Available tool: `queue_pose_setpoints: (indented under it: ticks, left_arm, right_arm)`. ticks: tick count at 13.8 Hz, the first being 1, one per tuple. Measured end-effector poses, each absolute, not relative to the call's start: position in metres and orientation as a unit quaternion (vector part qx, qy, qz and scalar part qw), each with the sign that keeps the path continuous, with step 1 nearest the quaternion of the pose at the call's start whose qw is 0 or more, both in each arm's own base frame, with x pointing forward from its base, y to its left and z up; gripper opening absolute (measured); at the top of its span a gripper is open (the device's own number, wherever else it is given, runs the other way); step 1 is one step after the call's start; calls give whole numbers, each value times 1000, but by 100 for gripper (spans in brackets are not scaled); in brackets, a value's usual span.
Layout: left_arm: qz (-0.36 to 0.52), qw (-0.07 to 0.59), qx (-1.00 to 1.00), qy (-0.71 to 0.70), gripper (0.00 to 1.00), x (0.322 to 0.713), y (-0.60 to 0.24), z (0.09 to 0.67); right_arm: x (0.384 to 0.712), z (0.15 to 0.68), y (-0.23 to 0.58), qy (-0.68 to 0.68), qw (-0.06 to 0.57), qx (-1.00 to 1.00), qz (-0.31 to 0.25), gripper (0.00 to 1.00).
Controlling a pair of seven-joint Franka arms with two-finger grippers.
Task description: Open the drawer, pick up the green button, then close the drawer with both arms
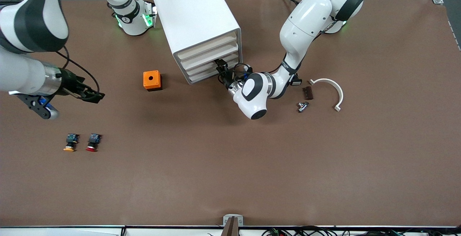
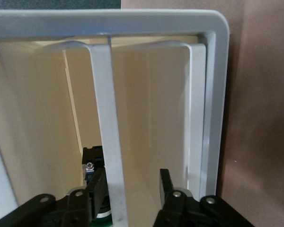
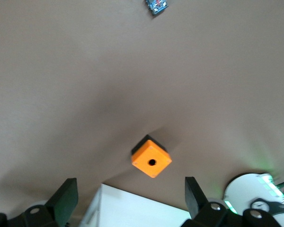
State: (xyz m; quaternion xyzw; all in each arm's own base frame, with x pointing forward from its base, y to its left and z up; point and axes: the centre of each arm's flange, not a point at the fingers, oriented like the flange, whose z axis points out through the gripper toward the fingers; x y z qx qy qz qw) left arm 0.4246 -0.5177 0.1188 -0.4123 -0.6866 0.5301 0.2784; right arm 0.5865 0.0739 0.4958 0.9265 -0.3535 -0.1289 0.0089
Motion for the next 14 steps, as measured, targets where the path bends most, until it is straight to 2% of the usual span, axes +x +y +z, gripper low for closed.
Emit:
queue_pose_setpoints:
  ticks: [3,6,10,14]
  left_arm:
    - [531,279,-411,-687,48,425,-518,119]
    - [536,280,-411,-682,15,429,-518,125]
    - [537,272,-401,-690,14,449,-504,129]
    - [540,231,-402,-702,14,494,-476,141]
  right_arm:
    - [585,472,131,-398,10,912,-101,100]
    - [583,456,183,-434,8,897,-79,100]
    - [573,445,262,-496,-15,867,-43,100]
    - [551,426,331,-523,-23,851,-32,100]
